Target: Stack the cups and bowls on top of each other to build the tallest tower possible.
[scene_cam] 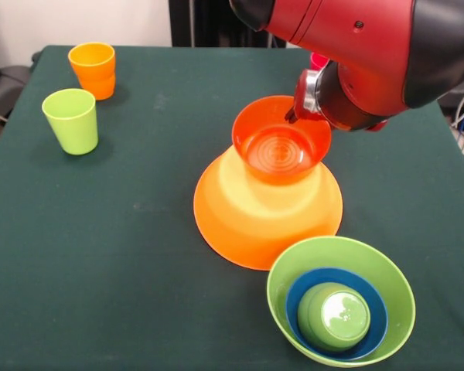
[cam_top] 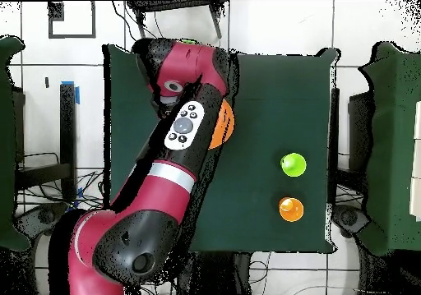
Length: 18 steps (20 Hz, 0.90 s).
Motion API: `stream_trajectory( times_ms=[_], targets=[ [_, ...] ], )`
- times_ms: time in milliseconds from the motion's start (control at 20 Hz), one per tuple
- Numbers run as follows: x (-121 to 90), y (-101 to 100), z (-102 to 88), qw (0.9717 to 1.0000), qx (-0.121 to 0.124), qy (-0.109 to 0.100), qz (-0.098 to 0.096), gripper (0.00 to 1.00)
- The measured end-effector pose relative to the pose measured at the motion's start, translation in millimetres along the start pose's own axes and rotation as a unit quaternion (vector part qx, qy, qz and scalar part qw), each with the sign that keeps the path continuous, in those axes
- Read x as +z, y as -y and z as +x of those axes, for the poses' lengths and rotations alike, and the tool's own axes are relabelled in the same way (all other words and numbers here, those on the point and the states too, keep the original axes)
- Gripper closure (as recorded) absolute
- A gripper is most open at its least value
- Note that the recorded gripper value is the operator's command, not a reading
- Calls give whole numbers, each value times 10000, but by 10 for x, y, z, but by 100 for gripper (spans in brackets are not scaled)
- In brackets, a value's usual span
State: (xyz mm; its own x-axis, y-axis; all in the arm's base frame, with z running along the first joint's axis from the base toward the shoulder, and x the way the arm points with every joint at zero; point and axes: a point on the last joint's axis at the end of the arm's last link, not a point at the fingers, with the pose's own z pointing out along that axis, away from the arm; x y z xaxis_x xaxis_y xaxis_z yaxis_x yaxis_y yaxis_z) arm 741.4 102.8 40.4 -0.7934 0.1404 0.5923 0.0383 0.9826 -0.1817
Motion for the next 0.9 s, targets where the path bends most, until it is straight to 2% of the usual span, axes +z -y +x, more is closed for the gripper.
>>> stream_trajectory(
  times_ms=[550,900],
  targets=[
    [-110,-55,-21,9999,-91,114,52,0],
    [-271,-65,-75,9993,-181,313,96,0]
  ],
)
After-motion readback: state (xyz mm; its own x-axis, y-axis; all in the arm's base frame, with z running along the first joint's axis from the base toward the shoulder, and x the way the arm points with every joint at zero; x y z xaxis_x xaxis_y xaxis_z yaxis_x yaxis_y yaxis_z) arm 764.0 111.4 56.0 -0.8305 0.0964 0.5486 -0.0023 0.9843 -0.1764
